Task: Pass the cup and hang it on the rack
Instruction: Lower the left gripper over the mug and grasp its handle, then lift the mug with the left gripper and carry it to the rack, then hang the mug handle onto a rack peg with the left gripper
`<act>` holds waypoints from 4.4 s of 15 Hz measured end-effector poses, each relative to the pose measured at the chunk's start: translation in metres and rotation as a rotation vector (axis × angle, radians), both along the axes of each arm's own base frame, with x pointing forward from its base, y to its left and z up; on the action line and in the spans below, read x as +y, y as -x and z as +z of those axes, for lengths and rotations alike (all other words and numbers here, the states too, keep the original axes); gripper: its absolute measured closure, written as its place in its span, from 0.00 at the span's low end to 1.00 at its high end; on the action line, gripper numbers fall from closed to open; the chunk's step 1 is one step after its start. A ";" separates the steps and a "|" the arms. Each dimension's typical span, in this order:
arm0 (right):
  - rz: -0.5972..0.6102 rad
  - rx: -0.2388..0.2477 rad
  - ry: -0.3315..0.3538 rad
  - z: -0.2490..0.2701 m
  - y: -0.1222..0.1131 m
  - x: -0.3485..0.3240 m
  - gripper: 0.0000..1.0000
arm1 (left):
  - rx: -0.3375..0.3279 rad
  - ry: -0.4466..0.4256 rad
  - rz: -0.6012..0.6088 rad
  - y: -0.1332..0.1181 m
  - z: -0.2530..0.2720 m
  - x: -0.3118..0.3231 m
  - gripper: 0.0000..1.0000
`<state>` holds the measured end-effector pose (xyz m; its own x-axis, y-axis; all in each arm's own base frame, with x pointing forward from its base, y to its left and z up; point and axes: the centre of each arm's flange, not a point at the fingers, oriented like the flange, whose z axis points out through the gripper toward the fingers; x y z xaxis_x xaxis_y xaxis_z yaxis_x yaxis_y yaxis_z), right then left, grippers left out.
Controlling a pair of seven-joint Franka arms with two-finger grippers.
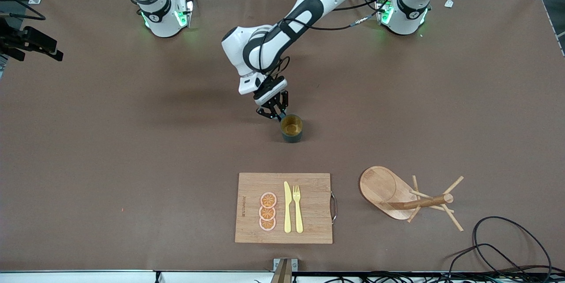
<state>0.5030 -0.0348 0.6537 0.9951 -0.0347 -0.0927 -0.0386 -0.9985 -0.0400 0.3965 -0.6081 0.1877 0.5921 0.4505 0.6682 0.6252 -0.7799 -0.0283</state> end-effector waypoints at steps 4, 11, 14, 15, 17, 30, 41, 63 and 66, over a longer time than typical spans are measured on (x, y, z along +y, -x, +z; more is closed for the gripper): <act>-0.004 -0.015 0.001 0.007 0.005 -0.002 0.00 | 0.016 0.095 0.075 -0.051 0.041 0.021 0.79; 0.036 -0.029 0.012 0.014 0.010 -0.004 0.00 | 0.131 0.346 0.159 -0.134 0.165 0.079 0.79; 0.039 -0.029 0.014 0.014 0.010 -0.004 0.00 | 0.246 0.499 0.192 -0.180 0.227 0.138 0.79; 0.040 -0.029 0.014 0.014 0.010 -0.004 0.00 | 0.273 0.551 0.207 -0.192 0.245 0.158 0.79; 0.040 -0.031 0.014 0.014 0.009 -0.004 0.00 | 0.318 0.659 0.248 -0.210 0.274 0.193 0.79; 0.040 -0.037 0.016 0.014 0.009 -0.004 0.00 | 0.576 1.415 0.396 -0.300 0.318 0.394 0.79; 0.043 -0.035 0.016 0.014 0.009 -0.003 0.00 | 0.676 1.784 0.430 -0.336 0.247 0.527 0.79; 0.049 -0.035 0.016 0.014 0.009 -0.001 0.00 | 0.648 1.779 0.233 -0.339 0.188 0.587 0.79; 0.050 -0.035 0.016 0.014 0.009 -0.001 0.00 | 0.636 1.775 0.210 -0.340 0.182 0.592 0.79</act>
